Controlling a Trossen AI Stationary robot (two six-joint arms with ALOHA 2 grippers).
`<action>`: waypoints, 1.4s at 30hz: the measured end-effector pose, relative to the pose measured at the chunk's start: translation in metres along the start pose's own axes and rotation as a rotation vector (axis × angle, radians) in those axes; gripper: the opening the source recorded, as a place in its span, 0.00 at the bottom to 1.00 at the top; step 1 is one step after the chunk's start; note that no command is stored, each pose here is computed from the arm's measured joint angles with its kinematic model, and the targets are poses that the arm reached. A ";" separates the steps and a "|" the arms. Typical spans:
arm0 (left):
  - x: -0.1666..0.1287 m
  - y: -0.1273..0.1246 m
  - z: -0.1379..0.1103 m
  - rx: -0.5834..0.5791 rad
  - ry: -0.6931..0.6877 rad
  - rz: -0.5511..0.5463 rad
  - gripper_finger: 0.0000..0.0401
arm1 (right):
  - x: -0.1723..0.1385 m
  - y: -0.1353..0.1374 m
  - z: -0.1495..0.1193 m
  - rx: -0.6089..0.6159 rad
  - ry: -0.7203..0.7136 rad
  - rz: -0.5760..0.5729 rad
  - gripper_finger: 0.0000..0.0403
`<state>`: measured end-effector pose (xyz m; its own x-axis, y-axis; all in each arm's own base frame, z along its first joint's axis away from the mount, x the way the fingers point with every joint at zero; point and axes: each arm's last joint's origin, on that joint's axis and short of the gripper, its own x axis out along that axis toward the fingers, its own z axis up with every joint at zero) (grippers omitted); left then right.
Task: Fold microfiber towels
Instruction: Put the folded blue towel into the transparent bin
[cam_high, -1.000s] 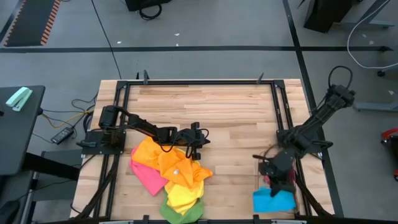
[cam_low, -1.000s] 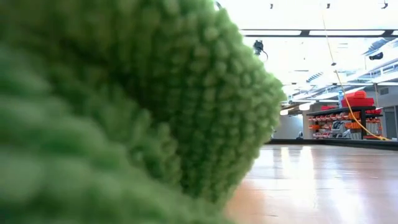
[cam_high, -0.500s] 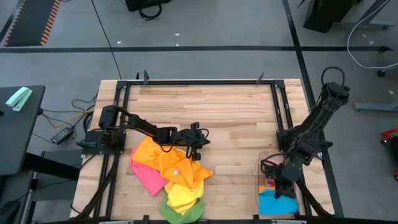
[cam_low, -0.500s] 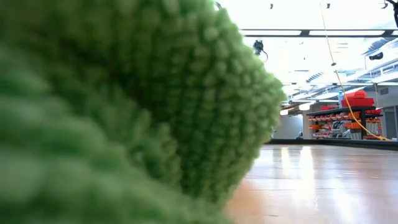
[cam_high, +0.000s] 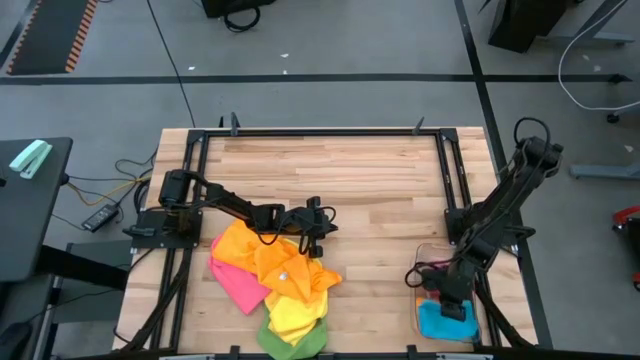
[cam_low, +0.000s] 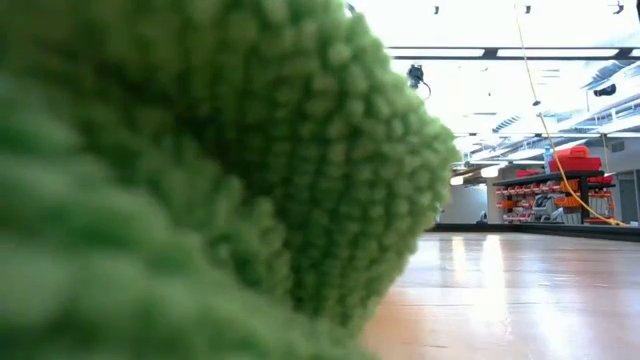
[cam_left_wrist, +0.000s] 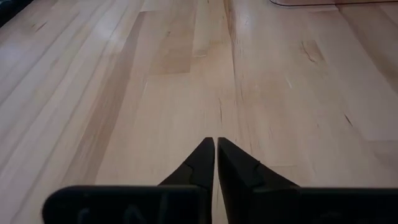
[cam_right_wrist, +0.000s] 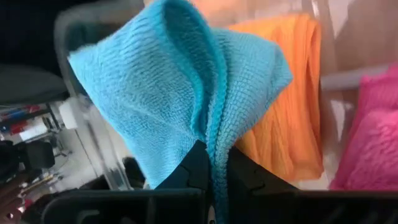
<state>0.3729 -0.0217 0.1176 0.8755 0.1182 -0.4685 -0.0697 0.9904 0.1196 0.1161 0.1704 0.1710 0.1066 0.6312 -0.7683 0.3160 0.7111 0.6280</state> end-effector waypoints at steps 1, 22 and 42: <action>0.000 0.000 0.000 0.000 0.000 0.000 0.07 | 0.002 0.000 0.000 0.015 0.019 -0.006 0.06; 0.000 -0.002 0.000 0.002 0.000 -0.004 0.07 | 0.021 -0.011 0.011 0.107 0.012 -0.123 0.44; -0.001 -0.007 0.000 -0.016 0.005 -0.032 0.07 | -0.047 0.006 0.008 0.295 0.071 -0.073 0.55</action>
<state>0.3721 -0.0292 0.1169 0.8750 0.0871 -0.4763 -0.0496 0.9946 0.0906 0.1204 0.1432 0.2099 0.0106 0.6089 -0.7932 0.5815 0.6416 0.5003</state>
